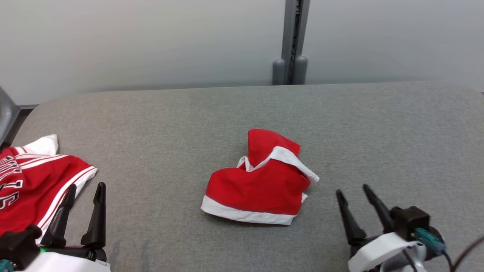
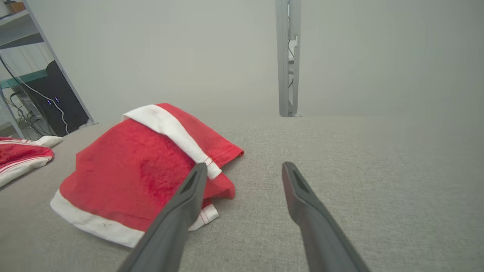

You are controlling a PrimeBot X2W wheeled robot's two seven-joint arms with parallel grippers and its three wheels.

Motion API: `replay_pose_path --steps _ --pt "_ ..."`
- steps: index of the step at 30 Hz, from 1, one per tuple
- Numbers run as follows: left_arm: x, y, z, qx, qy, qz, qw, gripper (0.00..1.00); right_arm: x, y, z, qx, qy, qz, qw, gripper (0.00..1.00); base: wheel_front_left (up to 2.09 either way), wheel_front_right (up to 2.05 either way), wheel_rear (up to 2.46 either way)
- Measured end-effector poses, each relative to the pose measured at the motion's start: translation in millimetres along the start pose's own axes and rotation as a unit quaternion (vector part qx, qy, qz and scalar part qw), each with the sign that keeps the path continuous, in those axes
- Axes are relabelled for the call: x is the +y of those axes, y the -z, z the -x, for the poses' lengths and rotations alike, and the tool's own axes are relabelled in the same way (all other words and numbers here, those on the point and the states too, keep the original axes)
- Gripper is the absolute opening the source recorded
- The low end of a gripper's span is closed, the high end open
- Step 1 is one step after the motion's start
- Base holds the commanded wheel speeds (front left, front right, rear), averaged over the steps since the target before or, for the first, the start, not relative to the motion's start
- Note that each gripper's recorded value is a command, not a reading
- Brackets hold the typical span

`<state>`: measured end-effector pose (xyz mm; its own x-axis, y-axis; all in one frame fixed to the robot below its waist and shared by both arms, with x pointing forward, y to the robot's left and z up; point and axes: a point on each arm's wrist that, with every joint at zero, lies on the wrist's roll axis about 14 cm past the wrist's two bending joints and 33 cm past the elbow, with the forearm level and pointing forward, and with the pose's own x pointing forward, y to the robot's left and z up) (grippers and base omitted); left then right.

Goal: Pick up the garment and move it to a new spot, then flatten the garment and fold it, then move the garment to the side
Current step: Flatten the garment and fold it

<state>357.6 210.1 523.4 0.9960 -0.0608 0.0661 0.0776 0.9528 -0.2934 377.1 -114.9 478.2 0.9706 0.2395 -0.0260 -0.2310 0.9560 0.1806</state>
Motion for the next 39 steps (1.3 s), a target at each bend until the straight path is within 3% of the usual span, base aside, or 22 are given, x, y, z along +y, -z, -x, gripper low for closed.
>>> replay_pose_path --steps 7,15,23,36,38,39 --pt "23.0 -1.9 13.3 -0.002 -0.034 -0.003 0.999 1.0 22.1 48.1 -20.6 0.13 -0.041 0.013 0.991 1.0 0.0 0.0 0.0" --pt "44.3 -5.3 31.0 -0.007 -0.071 -0.003 0.997 1.0 29.8 91.9 -29.6 0.259 -0.061 0.046 0.963 1.0 0.0 0.0 0.0" --pt "57.9 -5.6 38.1 -0.006 -0.091 -0.006 0.996 1.0 25.3 101.0 -40.7 0.278 -0.057 0.057 0.957 1.0 0.0 0.0 0.0" --pt "66.5 -6.7 41.5 -0.004 -0.102 -0.011 0.995 1.0 48.6 109.8 -50.3 0.28 -0.088 0.036 0.955 0.98 0.0 0.0 0.0" --pt "66.8 -7.2 42.2 -0.005 -0.102 -0.012 0.995 1.0 50.8 109.5 -51.4 0.28 -0.091 0.037 0.955 0.47 0.0 0.0 0.0" --pt "66.7 -7.3 42.6 -0.005 -0.102 -0.012 0.995 1.0 52.3 109.7 -51.1 0.28 -0.094 0.037 0.955 0.35 0.0 0.0 0.0"
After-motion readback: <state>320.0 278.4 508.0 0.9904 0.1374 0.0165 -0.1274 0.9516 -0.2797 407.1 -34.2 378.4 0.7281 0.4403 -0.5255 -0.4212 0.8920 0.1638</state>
